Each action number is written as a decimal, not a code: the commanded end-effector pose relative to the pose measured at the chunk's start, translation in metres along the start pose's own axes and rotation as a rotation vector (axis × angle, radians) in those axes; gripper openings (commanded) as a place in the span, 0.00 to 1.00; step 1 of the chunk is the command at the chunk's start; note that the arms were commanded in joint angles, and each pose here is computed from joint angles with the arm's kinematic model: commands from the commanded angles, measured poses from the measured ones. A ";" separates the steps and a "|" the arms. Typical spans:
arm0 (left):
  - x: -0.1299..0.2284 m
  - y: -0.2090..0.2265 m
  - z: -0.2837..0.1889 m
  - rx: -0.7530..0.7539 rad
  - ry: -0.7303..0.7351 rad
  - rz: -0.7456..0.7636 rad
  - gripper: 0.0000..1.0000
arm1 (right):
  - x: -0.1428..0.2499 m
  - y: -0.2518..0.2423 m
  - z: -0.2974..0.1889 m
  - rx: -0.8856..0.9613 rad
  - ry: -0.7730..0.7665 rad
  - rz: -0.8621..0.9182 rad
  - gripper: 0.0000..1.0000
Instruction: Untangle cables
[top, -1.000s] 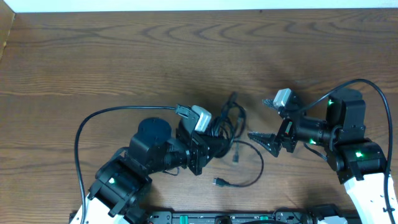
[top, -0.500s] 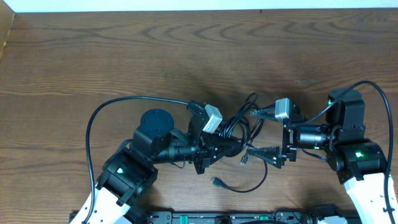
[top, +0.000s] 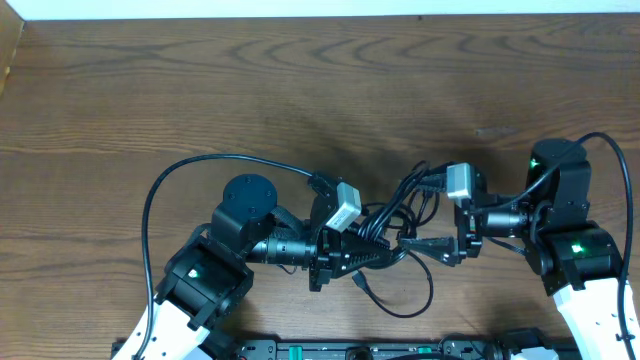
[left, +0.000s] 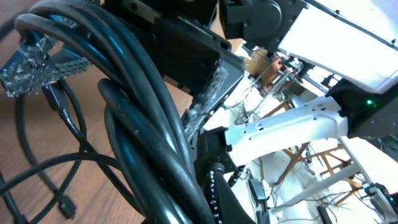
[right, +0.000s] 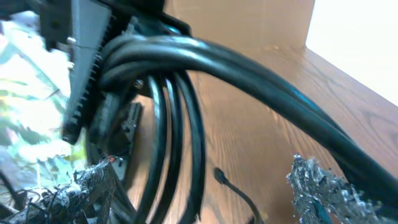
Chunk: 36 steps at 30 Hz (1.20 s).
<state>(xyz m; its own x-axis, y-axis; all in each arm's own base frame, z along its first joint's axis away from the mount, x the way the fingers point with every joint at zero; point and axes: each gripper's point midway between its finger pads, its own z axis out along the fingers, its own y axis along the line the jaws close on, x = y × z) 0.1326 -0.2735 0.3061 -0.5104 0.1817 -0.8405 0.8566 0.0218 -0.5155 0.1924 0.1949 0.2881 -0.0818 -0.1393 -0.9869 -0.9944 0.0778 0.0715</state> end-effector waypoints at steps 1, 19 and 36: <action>-0.013 -0.017 -0.003 0.062 -0.016 0.084 0.07 | -0.010 0.011 -0.002 -0.064 -0.046 -0.028 0.85; -0.026 0.011 0.007 -0.030 -0.059 0.064 0.28 | -0.011 0.012 -0.002 -0.074 -0.052 -0.026 0.01; -0.032 0.073 -0.029 -0.364 -0.220 -0.438 0.88 | 0.015 -0.052 -0.015 0.300 0.088 0.195 0.01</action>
<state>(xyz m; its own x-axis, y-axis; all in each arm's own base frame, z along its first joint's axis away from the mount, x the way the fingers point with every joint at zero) 0.1966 -0.2581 0.2908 -0.7549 -0.0123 -0.6557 0.6174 0.3240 -0.7169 0.2345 0.1791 0.2701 -0.2518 -0.1903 -0.9489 -0.9214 0.3469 0.1750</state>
